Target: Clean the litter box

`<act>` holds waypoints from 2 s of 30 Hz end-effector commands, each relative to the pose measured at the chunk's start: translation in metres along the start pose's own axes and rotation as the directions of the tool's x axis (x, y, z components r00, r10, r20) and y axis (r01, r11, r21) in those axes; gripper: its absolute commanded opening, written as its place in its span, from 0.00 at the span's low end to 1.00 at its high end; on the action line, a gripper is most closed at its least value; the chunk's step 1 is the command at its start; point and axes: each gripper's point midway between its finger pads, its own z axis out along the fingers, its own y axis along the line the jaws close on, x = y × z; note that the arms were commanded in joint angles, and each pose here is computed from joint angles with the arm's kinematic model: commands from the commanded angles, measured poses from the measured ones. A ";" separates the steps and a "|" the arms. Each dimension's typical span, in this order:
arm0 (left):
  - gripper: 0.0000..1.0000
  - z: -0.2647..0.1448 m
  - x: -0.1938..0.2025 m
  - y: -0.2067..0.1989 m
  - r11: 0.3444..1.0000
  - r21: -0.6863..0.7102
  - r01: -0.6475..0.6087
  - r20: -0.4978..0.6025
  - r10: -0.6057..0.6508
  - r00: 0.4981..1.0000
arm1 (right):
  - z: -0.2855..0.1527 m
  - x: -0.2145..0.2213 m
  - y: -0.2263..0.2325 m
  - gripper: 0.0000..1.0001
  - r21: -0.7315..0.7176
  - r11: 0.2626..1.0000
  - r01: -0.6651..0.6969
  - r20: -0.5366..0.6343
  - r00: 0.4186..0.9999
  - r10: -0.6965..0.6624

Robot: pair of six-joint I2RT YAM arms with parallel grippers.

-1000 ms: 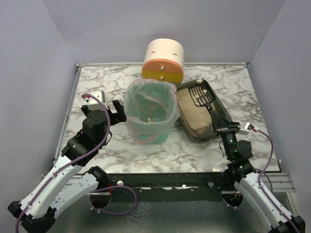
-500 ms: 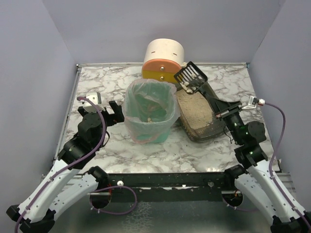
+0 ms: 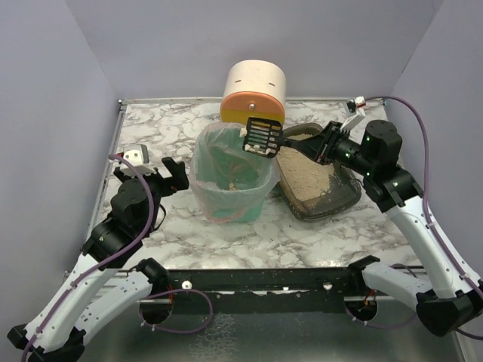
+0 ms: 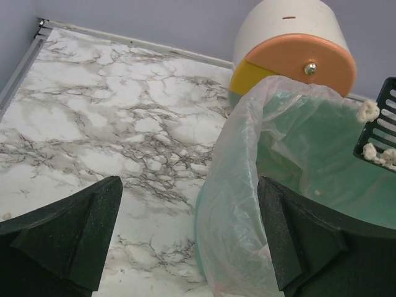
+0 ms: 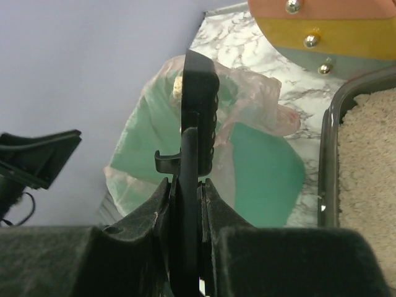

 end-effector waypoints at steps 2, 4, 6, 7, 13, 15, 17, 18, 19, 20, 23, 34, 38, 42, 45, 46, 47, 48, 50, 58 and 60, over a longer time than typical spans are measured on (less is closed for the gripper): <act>0.99 -0.008 -0.021 -0.010 0.998 0.050 0.032 0.020 -0.033 0.999 | -0.014 0.009 0.015 0.01 -0.004 0.977 0.212 -0.176 0.962 -0.209; 0.99 -0.009 -0.022 -0.016 0.996 0.080 0.031 0.008 -0.032 0.999 | -0.013 0.012 0.017 0.01 0.006 0.968 0.252 -0.233 0.941 -0.244; 0.99 -0.010 -0.023 -0.026 0.992 0.120 0.031 -0.010 -0.030 0.999 | -0.008 0.020 0.021 0.01 0.014 0.953 0.301 -0.297 0.912 -0.284; 0.99 -0.010 -0.025 -0.032 0.988 0.148 0.033 -0.019 -0.030 0.999 | -0.005 0.025 0.024 0.01 0.023 0.946 0.324 -0.326 0.897 -0.300; 0.99 -0.016 -0.028 -0.077 0.938 0.345 0.027 -0.097 0.007 0.995 | 0.013 0.049 0.042 0.01 0.098 0.863 0.495 -0.412 0.810 -0.418; 0.99 -0.017 -0.024 -0.089 0.920 0.392 0.020 -0.127 0.033 0.991 | 0.017 0.046 0.048 0.01 0.107 0.854 0.509 -0.395 0.810 -0.434; 0.99 -0.015 -0.017 -0.094 0.911 0.412 0.014 -0.154 0.055 0.987 | 0.019 0.040 0.052 0.00 0.119 0.848 0.517 -0.370 0.815 -0.445; 0.99 -0.014 -0.013 -0.096 0.908 0.419 0.012 -0.165 0.064 0.984 | 0.019 0.037 0.054 0.01 0.125 0.846 0.519 -0.359 0.818 -0.449; 0.99 -0.014 -0.010 -0.098 0.905 0.426 0.009 -0.176 0.073 0.982 | 0.019 0.034 0.056 0.00 0.124 0.844 0.522 -0.350 0.819 -0.455; 0.99 -0.013 -0.006 -0.099 0.902 0.433 0.008 -0.186 0.081 0.979 | 0.019 0.032 0.059 0.01 0.123 0.843 0.524 -0.341 0.820 -0.460; 0.99 -0.012 0.003 -0.103 0.894 0.447 0.011 -0.214 0.095 0.972 | 0.018 0.025 0.072 0.01 0.103 0.835 0.540 -0.313 0.815 -0.488; 0.99 -0.016 0.003 -0.118 0.863 0.503 0.046 -0.246 0.093 0.965 | 0.022 0.026 0.097 0.01 0.115 0.698 0.706 -0.297 0.695 -0.655; 0.99 -0.020 0.006 -0.127 0.837 0.543 0.068 -0.269 0.096 0.958 | 0.020 0.030 0.112 0.01 0.172 0.543 0.822 -0.276 0.569 -0.775; 0.99 -0.016 0.013 -0.128 0.837 0.542 0.073 -0.278 0.097 0.956 | 0.022 0.045 0.132 0.01 0.175 0.411 0.895 -0.285 0.445 -0.849; 0.99 -0.005 0.027 -0.126 0.852 0.519 0.063 -0.288 0.105 0.952 | 0.023 0.055 0.158 0.01 0.079 0.473 0.878 -0.239 0.477 -0.846; 0.99 0.001 0.031 -0.122 0.870 0.490 0.051 -0.286 0.106 0.952 | 0.020 0.054 0.167 0.01 0.049 0.504 0.862 -0.212 0.502 -0.839; 0.99 0.007 0.035 -0.118 0.885 0.464 0.042 -0.289 0.107 0.951 | 0.017 0.053 0.177 0.00 0.012 0.535 0.845 -0.183 0.528 -0.829; 0.99 0.012 0.039 -0.114 0.900 0.435 0.033 -0.290 0.105 0.951 | 0.013 0.051 0.187 0.00 -0.024 0.566 0.824 -0.150 0.557 -0.817; 0.99 0.020 0.043 -0.106 0.921 0.389 0.019 -0.281 0.099 0.955 | 0.005 0.047 0.197 0.00 -0.071 0.603 0.794 -0.110 0.595 -0.796; 0.99 0.019 0.034 -0.107 0.919 0.393 0.025 -0.256 0.083 0.963 | -0.003 0.040 0.167 0.00 0.053 0.589 0.807 -0.156 0.589 -0.793; 0.99 0.015 0.028 -0.108 0.915 0.402 0.029 -0.246 0.077 0.966 | -0.004 0.039 0.162 0.00 0.074 0.592 0.803 -0.160 0.595 -0.787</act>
